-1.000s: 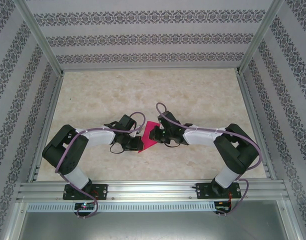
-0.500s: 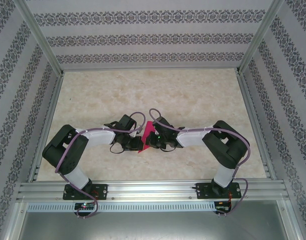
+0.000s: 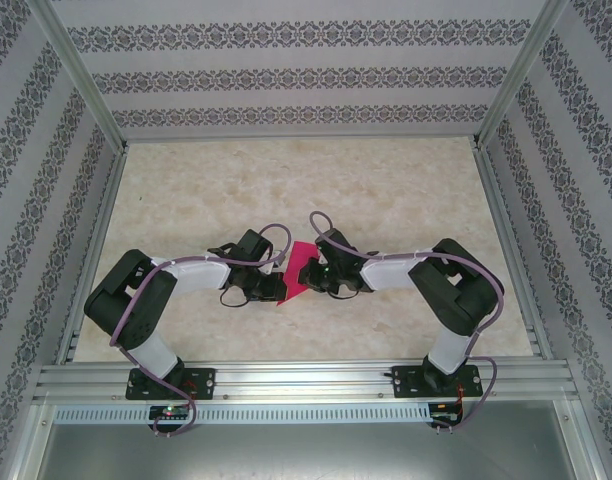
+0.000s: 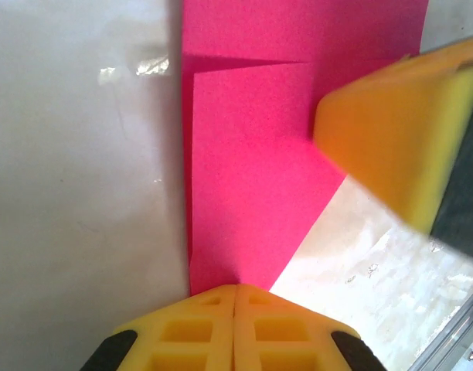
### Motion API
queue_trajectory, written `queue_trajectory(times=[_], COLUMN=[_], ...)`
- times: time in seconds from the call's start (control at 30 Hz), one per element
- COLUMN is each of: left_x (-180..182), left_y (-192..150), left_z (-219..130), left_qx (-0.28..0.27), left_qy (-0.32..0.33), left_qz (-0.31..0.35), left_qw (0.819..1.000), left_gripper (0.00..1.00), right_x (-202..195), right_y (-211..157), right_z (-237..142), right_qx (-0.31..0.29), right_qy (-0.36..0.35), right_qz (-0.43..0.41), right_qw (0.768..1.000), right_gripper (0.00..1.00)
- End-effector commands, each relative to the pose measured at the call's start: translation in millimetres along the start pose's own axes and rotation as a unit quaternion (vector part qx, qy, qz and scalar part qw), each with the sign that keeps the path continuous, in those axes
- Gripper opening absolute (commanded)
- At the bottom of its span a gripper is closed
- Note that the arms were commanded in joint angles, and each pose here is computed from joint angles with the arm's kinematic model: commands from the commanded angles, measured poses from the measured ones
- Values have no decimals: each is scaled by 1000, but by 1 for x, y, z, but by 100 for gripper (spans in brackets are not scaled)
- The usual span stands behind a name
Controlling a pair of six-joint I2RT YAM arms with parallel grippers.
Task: Fold a paper plane with a square sheet of paper (pick it up from the middle)
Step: Third fold the triangle at the center of the table.
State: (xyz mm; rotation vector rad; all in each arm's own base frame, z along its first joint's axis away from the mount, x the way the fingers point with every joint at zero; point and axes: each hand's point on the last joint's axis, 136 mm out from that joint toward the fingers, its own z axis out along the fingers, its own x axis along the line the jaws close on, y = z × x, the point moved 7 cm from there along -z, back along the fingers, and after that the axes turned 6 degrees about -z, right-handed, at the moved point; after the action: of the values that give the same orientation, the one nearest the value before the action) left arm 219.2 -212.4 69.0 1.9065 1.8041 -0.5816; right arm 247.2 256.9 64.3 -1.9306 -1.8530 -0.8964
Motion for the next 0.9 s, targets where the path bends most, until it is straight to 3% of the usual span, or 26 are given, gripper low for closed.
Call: queue_trajectory(times=[0.0,0.4,0.7,0.87], left_x=[50,45,39,36], left_y=[-31,-30,-27,-25], left_z=[15,15,15,15], left_qx=[51,54,54,54], left_qy=[109,92,79,76], left_qz=[-36,-32,-27,-24], left_qw=[992,994,995,995], left_gripper=[9,8,9,9], right_x=[-43,-68,-13,18], right_y=[6,21,36,28], right_z=[-7,-30,-64,-47], right_qx=[-29,-70,-110,-83], right_qy=[-80,-80,-26,11], right_qz=[22,53,1,-21], right_qw=[996,993,994,996], right_gripper=[12,14,17,17])
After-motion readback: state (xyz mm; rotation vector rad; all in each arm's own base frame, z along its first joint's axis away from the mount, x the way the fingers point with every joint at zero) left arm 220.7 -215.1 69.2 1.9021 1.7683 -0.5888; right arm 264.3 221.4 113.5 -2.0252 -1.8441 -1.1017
